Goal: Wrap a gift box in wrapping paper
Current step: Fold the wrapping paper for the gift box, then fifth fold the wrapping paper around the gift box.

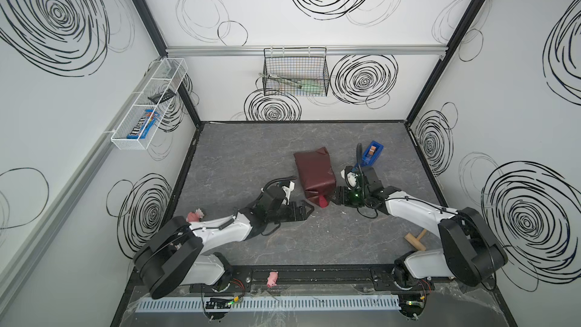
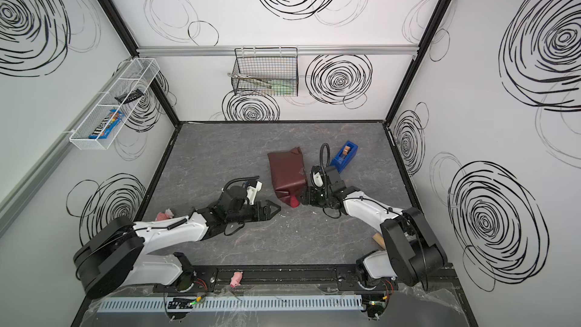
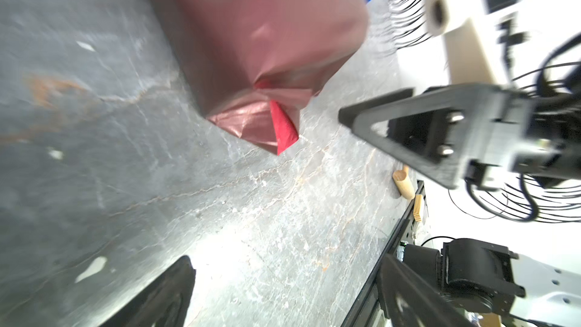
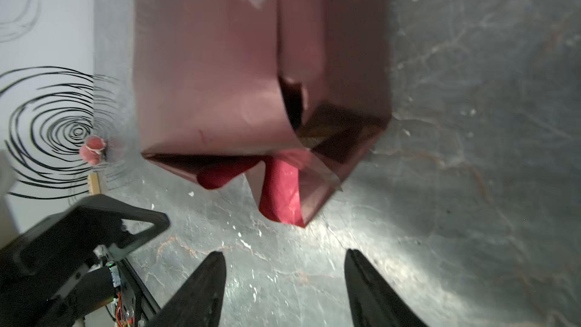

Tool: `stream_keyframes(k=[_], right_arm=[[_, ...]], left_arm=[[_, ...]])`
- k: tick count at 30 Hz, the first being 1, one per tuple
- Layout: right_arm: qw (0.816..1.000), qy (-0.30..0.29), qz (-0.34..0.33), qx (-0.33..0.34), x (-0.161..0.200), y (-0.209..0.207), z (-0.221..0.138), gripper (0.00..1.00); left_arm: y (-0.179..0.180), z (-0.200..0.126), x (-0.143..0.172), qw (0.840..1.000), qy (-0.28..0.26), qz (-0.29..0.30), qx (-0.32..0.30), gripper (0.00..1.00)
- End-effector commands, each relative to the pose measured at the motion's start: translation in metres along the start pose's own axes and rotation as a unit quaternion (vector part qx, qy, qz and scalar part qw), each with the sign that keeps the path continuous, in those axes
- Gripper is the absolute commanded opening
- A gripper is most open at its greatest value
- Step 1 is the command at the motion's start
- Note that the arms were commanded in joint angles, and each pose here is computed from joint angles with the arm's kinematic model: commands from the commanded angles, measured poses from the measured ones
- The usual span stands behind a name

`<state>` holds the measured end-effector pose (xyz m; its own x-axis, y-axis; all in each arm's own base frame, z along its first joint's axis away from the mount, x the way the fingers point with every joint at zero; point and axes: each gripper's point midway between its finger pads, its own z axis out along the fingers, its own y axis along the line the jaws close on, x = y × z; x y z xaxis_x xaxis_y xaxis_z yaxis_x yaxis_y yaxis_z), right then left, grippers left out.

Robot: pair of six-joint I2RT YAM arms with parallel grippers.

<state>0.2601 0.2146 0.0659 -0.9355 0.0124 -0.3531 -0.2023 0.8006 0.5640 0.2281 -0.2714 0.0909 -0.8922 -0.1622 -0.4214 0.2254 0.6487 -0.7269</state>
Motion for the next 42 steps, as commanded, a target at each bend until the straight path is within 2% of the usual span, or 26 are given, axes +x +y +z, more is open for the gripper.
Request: stream_keyframes(k=[1, 3, 5, 12, 25, 35, 38, 42], right_arm=[[0.997, 0.059, 0.023, 0.043, 0.019, -0.008, -0.005, 0.69], [0.996, 0.067, 0.024, 0.062, 0.019, -0.01, -0.003, 0.69], [0.994, 0.073, 0.034, 0.072, 0.019, -0.014, 0.001, 0.67], [0.987, 0.099, 0.085, 0.098, 0.028, -0.029, 0.024, 0.47], [0.984, 0.087, 0.115, 0.105, 0.019, -0.026, 0.044, 0.4], [0.981, 0.051, 0.148, 0.119, 0.017, -0.03, 0.05, 0.25], [0.98, 0.045, 0.157, 0.114, 0.017, -0.03, 0.052, 0.17], [0.98, 0.038, 0.166, 0.105, 0.014, -0.027, 0.053, 0.15]], left_arm=[[-0.006, -0.016, -0.022, 0.998, -0.055, 0.036, 0.001, 0.96], [-0.006, -0.024, -0.03, 0.997, -0.077, 0.023, -0.006, 0.96], [-0.012, -0.032, -0.035, 0.995, -0.089, 0.034, 0.01, 0.96], [-0.009, -0.043, -0.04, 0.994, -0.077, 0.079, 0.01, 0.96], [0.007, -0.05, -0.039, 0.993, -0.077, 0.091, 0.011, 0.96], [0.009, -0.058, -0.04, 0.992, -0.088, 0.089, 0.01, 0.96], [0.008, -0.058, -0.04, 0.992, -0.089, 0.089, 0.011, 0.96], [0.008, -0.058, -0.039, 0.992, -0.088, 0.091, 0.012, 0.96]])
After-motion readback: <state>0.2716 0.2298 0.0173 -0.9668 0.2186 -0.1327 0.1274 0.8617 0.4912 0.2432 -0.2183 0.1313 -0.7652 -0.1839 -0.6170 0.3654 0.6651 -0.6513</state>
